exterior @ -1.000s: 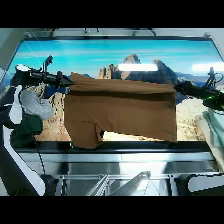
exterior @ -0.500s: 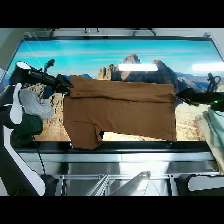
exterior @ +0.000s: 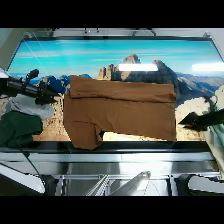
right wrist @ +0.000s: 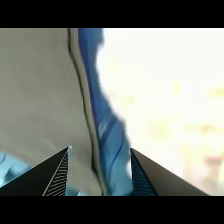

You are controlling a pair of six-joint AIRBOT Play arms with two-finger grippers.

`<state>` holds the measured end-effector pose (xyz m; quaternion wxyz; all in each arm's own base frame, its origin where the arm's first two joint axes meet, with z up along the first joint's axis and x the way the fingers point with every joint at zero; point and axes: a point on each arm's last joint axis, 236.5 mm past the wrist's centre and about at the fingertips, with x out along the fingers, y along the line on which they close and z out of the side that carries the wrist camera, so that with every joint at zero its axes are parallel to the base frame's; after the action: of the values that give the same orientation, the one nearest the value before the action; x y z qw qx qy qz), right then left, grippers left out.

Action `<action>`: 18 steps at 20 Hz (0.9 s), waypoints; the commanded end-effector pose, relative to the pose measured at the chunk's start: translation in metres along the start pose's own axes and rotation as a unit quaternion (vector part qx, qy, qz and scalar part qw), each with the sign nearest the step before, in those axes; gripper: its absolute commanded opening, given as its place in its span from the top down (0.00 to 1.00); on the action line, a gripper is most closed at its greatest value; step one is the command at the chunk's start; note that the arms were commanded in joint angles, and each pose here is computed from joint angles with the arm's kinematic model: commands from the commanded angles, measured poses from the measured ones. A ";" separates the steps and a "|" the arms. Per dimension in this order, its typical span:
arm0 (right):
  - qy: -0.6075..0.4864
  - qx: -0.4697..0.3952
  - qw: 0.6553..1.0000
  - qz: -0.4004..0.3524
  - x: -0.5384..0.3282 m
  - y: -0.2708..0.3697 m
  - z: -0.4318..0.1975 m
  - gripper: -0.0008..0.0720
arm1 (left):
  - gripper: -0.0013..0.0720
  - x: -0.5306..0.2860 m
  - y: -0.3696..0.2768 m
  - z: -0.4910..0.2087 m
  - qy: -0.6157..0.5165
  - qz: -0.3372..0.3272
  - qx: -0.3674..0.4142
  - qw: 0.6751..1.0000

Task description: Fold the shirts.

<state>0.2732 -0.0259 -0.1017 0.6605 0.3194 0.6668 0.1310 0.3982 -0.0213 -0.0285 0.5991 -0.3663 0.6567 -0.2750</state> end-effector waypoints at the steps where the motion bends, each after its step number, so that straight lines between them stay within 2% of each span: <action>1: 0.031 0.006 0.999 0.030 0.030 0.010 -0.033 0.39 | 0.36 -0.002 0.005 -0.049 -0.002 -0.017 -0.030 0.999; 5: 0.012 -0.027 0.998 0.054 0.046 0.033 -0.025 0.40 | 0.36 -0.008 0.006 -0.086 -0.019 -0.023 -0.056 0.998; 6: -0.002 -0.031 0.998 0.056 0.048 0.037 -0.018 0.44 | 0.44 -0.007 0.007 -0.094 -0.025 -0.023 -0.060 0.998; 7: -0.015 -0.039 0.997 0.062 0.048 0.041 -0.011 0.80 | 0.53 -0.005 0.011 -0.101 -0.030 -0.020 -0.066 0.997; 8: -0.027 -0.040 0.997 0.067 0.048 0.044 -0.006 0.97 | 0.53 -0.001 0.018 -0.110 -0.028 -0.008 -0.076 0.997; 14: -0.035 -0.038 0.996 0.067 0.047 0.044 -0.002 0.96 | 0.52 0.052 0.057 -0.155 0.002 0.047 -0.120 0.992; 18: -0.036 -0.038 0.996 0.067 0.047 0.045 -0.002 0.96 | 0.52 0.089 0.063 -0.163 0.042 0.069 -0.110 0.991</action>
<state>0.2852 0.0350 -0.1144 0.6852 0.3392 0.6171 0.1861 0.2366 -0.0549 -0.0888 0.5522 -0.3949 0.7123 -0.1782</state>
